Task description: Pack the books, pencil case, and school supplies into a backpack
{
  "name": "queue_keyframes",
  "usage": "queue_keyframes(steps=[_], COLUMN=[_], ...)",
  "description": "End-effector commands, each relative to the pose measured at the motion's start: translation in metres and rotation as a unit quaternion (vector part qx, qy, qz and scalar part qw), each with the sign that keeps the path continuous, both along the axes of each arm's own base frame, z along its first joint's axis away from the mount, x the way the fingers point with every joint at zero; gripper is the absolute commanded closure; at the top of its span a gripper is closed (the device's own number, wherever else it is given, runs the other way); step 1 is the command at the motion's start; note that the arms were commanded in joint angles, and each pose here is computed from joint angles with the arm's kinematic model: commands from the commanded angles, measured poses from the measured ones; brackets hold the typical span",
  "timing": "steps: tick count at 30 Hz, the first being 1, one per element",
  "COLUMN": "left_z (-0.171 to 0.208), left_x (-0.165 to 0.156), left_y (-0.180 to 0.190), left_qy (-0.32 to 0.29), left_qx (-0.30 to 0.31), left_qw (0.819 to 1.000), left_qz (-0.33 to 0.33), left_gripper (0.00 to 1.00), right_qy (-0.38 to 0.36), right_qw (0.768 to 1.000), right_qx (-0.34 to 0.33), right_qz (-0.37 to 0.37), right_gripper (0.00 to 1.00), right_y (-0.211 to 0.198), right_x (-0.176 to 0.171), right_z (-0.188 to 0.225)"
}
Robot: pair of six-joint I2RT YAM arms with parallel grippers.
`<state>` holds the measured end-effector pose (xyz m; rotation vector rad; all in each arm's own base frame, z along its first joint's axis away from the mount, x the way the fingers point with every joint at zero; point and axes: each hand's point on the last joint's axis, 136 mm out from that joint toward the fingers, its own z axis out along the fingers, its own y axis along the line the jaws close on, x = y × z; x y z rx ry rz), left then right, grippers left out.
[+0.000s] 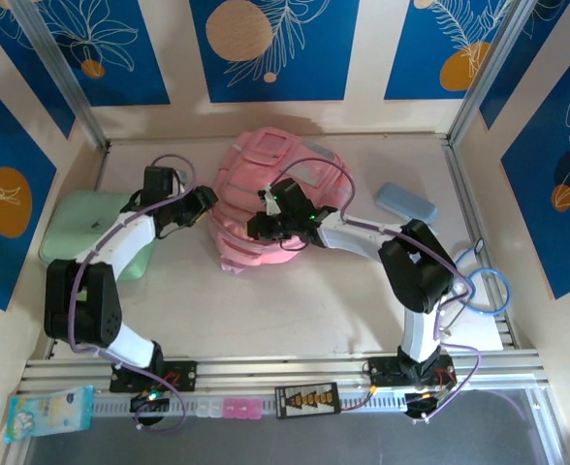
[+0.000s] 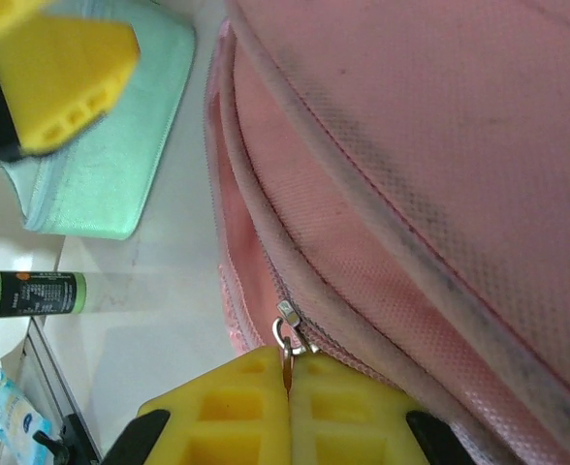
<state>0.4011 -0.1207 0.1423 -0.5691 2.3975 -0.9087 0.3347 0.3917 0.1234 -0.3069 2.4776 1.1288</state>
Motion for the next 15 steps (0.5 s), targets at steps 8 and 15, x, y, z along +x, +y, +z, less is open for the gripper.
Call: queue_keyframes(steps=[8, 15], left_z=[-0.009, -0.03], left_x=[0.0, -0.001], left_y=[-0.035, -0.039], left_qy=[0.027, 0.052], left_qx=[-0.14, -0.131], left_qw=[0.99, 0.99], left_qz=[-0.014, -0.001], left_gripper=[0.55, 0.61], right_qy=[-0.031, -0.031], right_qw=[0.996, 0.996], right_qx=[0.043, 0.039], right_qz=[0.066, 0.076], right_gripper=[1.0, 1.0], right_y=[0.032, 0.036], right_x=[-0.01, -0.015], right_z=[0.028, 0.026])
